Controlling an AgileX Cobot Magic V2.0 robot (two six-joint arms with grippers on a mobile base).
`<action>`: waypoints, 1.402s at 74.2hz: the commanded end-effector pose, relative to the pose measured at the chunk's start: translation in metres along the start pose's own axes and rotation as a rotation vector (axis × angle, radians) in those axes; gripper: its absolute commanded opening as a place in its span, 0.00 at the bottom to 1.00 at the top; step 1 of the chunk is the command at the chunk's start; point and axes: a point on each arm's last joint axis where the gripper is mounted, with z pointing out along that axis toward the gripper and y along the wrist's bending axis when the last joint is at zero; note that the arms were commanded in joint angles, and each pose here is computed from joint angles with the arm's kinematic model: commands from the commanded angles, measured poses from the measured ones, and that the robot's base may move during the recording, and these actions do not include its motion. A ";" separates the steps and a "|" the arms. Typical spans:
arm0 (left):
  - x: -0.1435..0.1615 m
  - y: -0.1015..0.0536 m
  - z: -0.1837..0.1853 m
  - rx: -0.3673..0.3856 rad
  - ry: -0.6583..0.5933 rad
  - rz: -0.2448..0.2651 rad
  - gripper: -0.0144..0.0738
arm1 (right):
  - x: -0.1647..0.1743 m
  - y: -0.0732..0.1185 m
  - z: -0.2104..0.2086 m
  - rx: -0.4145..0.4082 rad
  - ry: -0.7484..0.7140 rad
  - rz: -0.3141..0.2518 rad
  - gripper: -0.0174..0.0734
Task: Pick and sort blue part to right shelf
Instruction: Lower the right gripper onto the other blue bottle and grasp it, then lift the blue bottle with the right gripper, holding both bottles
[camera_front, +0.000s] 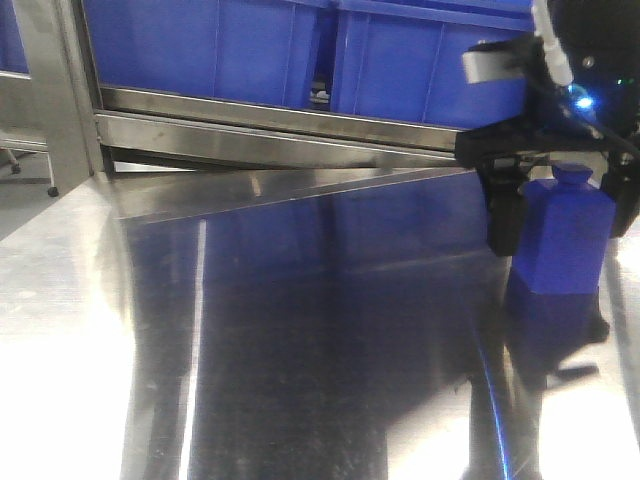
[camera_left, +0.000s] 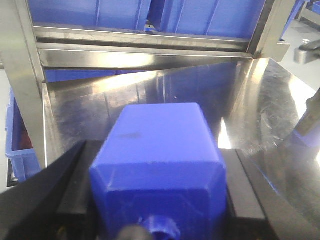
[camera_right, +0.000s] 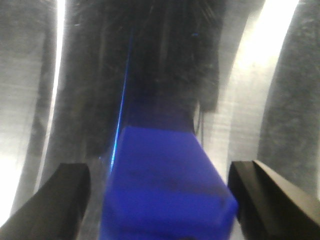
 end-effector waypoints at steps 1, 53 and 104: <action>-0.016 -0.004 -0.004 0.033 -0.103 0.004 0.55 | -0.009 -0.002 -0.019 -0.007 -0.093 -0.002 0.85; -0.013 0.007 -0.047 -0.040 -0.222 0.109 0.54 | 0.024 -0.013 -0.083 -0.073 -0.337 0.004 0.51; 0.034 0.027 -0.105 -0.130 -0.326 0.172 0.54 | 0.147 -0.049 -0.136 -0.113 -0.754 -0.048 0.51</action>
